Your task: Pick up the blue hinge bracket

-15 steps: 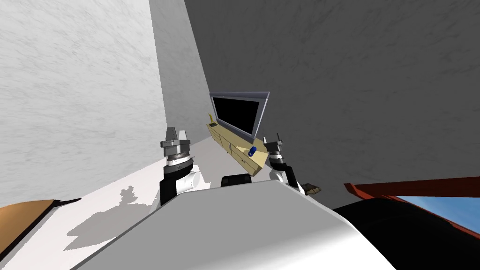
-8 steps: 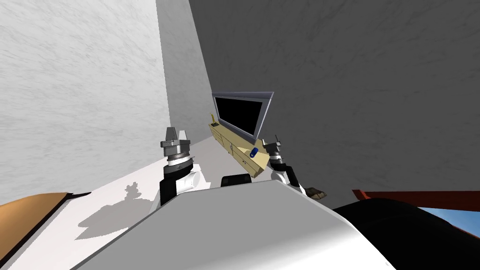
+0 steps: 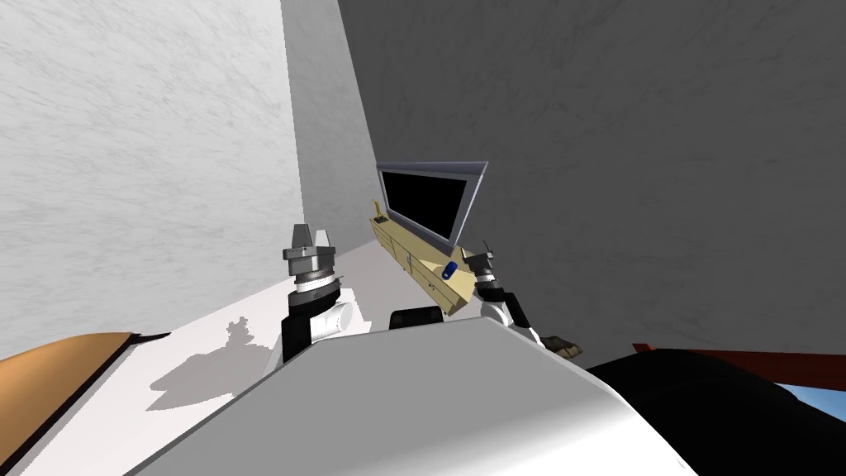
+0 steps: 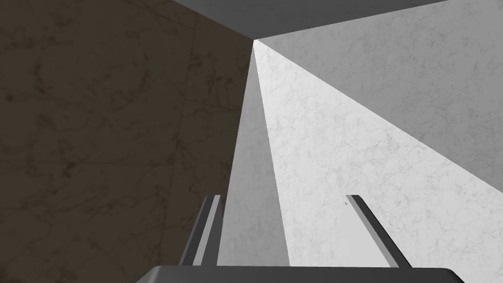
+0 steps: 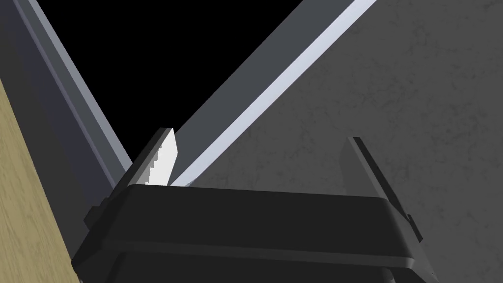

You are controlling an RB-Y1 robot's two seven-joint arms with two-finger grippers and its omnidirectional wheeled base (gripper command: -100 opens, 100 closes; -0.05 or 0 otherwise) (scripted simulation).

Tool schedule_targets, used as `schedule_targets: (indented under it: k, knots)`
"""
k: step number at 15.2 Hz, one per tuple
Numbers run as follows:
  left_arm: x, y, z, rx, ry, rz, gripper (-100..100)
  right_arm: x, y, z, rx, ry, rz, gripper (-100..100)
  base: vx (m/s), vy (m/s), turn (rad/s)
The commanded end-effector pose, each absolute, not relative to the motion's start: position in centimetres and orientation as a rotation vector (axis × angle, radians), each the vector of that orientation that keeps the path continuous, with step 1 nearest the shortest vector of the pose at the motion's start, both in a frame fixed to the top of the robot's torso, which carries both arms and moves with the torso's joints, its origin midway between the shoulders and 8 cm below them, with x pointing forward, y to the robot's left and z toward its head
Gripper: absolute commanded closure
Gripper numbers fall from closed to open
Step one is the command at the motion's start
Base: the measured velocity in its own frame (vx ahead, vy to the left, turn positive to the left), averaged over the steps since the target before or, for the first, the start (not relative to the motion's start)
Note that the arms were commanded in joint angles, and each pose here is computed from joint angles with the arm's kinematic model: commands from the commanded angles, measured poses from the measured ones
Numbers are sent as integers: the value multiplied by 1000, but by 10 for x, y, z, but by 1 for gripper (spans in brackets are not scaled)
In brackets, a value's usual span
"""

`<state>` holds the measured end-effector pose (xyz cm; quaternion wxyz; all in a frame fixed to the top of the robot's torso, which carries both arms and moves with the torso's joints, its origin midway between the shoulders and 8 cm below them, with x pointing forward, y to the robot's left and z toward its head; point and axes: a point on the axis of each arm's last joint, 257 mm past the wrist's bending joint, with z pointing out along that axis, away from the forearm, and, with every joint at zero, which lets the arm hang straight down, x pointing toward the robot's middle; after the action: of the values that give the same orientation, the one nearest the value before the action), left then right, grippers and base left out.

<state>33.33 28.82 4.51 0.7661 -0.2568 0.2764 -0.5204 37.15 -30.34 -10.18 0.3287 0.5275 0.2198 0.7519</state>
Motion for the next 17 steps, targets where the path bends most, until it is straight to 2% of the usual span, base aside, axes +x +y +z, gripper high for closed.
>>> schedule_targets:
  k: [1, 17]
  knots:
    - [333, 288, 45, -558, 600, -1130, 0, 373, -305, -114, 1444, 574, 1985, -100, 39, 19, 120]
    - [333, 288, 45, -558, 600, -1130, 0, 375, -324, -179, 1843, 439, 2029, -100, 26, 10, 49]
